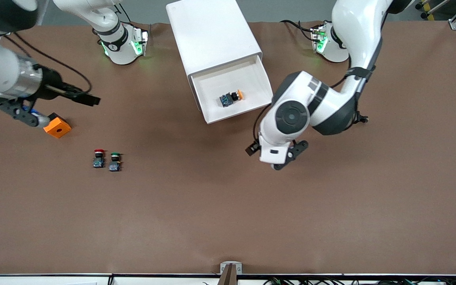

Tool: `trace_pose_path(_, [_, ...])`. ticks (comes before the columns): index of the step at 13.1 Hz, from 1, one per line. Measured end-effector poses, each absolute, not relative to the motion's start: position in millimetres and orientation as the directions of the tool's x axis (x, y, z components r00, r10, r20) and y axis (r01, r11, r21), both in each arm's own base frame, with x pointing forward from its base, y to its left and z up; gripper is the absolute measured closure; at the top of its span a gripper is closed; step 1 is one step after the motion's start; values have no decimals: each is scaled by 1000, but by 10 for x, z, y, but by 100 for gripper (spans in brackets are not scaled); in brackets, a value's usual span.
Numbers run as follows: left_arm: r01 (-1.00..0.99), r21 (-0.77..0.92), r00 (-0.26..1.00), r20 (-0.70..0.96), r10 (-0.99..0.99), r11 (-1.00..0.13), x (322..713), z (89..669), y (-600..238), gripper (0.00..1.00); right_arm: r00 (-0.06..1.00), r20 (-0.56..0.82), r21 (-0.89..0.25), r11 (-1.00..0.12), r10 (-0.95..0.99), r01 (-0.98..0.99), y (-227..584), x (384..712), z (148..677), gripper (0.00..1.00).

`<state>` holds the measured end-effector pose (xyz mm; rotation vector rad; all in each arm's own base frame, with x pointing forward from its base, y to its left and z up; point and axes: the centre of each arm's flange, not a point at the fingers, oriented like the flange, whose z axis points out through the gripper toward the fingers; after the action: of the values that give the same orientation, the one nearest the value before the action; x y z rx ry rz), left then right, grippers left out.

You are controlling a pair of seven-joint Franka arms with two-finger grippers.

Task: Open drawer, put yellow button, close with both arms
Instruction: 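Push the drawer closed with the left gripper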

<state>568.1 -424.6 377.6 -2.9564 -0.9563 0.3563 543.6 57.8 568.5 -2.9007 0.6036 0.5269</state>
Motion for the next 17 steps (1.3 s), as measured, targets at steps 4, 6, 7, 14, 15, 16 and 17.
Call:
trace_pose_path(4, [502,-39,838,-225,497,-864,5097,3726,-4657,0,905,-332,-108,-943,-265,-315,-125,5456,5448,0])
trace_pose_path(6, [466,-12,866,-199,459,-885,4805,3685,-4744,0,928,-276,-98,-953,-250,-286,-162,5384,5415,0])
trace_pose_path(7, [442,-15,882,-177,437,-897,4697,3667,-4771,0,940,-244,-90,-959,-240,-268,-156,5322,5424,0])
trace_pose_path(14, [359,-19,920,-162,357,-933,4279,3560,-5051,0,984,-79,-42,-986,-157,-161,-175,5094,5901,0])
trace_pose_path(15, [351,-16,923,-161,349,-936,4234,3552,-5090,0,988,-63,-43,-988,-143,-146,-188,5087,5977,0])
trace_pose_path(16, [341,-10,928,-160,338,-940,4175,3541,-5148,0,991,-50,-45,-991,-127,-130,-205,5084,6054,0])
trace_pose_path(17, [329,-3,932,-158,325,-944,4100,3528,-5219,0,992,-43,-46,-992,-117,-119,-220,5080,6126,0])
